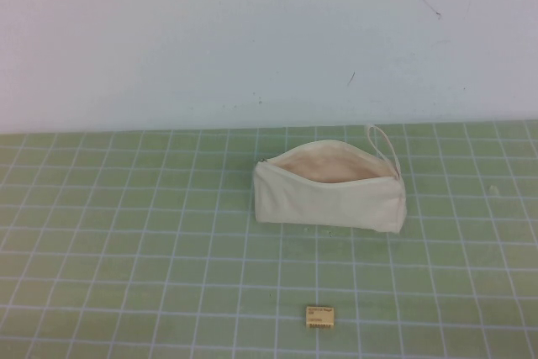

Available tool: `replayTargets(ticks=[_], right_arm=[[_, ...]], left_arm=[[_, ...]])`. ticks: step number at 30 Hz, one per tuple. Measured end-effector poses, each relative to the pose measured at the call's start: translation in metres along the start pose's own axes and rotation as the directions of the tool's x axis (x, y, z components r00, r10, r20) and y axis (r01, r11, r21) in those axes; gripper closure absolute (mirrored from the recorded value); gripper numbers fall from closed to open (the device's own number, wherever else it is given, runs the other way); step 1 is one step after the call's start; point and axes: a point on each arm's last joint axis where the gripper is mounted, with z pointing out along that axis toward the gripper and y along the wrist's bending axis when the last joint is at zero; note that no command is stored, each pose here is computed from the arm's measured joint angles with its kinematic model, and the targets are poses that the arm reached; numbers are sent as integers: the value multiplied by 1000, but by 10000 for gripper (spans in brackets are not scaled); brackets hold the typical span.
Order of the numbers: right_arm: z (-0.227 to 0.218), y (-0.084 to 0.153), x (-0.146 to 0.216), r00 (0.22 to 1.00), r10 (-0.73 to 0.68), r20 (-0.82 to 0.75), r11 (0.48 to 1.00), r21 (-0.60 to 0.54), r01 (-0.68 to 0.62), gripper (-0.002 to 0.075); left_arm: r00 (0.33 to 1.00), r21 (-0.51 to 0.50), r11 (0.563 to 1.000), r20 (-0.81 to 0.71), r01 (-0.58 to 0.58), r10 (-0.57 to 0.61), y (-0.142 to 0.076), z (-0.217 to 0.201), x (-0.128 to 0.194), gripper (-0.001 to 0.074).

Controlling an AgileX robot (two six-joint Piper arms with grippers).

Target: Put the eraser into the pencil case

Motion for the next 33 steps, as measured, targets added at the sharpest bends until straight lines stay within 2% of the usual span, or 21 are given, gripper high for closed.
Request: replayTargets(ticks=[3,5,8,10,12,15,18,20,25,28,33], right_arm=[[-5,17,-6,977,-212,-14,976,-45,211,727],[-12,39,-15,936,-352,-1,932,-90,351,727],[-16,71,-30,842,-538,-42,839,-130,529,727],[-14,93,-40,750,-653,-99,754,-171,634,727],[-8,115,-51,605,-779,-164,627,-241,741,727],[5,144,-71,375,-902,-211,428,-346,835,727],[20,167,-91,223,-947,-231,301,-397,867,727],[32,178,-104,159,-955,-249,255,-419,871,727],[86,191,-122,6,-942,-335,209,-574,792,727],[114,192,-116,-96,-930,-355,166,-638,752,727],[152,192,-78,-355,-856,-376,49,-743,668,727]], left_arm=[[1000,0,1000,0,0,0,0,0,0,738],[1000,0,1000,0,0,0,0,0,0,738],[1000,0,1000,0,0,0,0,0,0,738],[1000,0,1000,0,0,0,0,0,0,738],[1000,0,1000,0,0,0,0,0,0,738],[1000,0,1000,0,0,0,0,0,0,738],[1000,0,1000,0,0,0,0,0,0,738],[1000,0,1000,0,0,0,0,0,0,738],[1000,0,1000,0,0,0,0,0,0,738],[1000,0,1000,0,0,0,0,0,0,738],[1000,0,1000,0,0,0,0,0,0,738]])
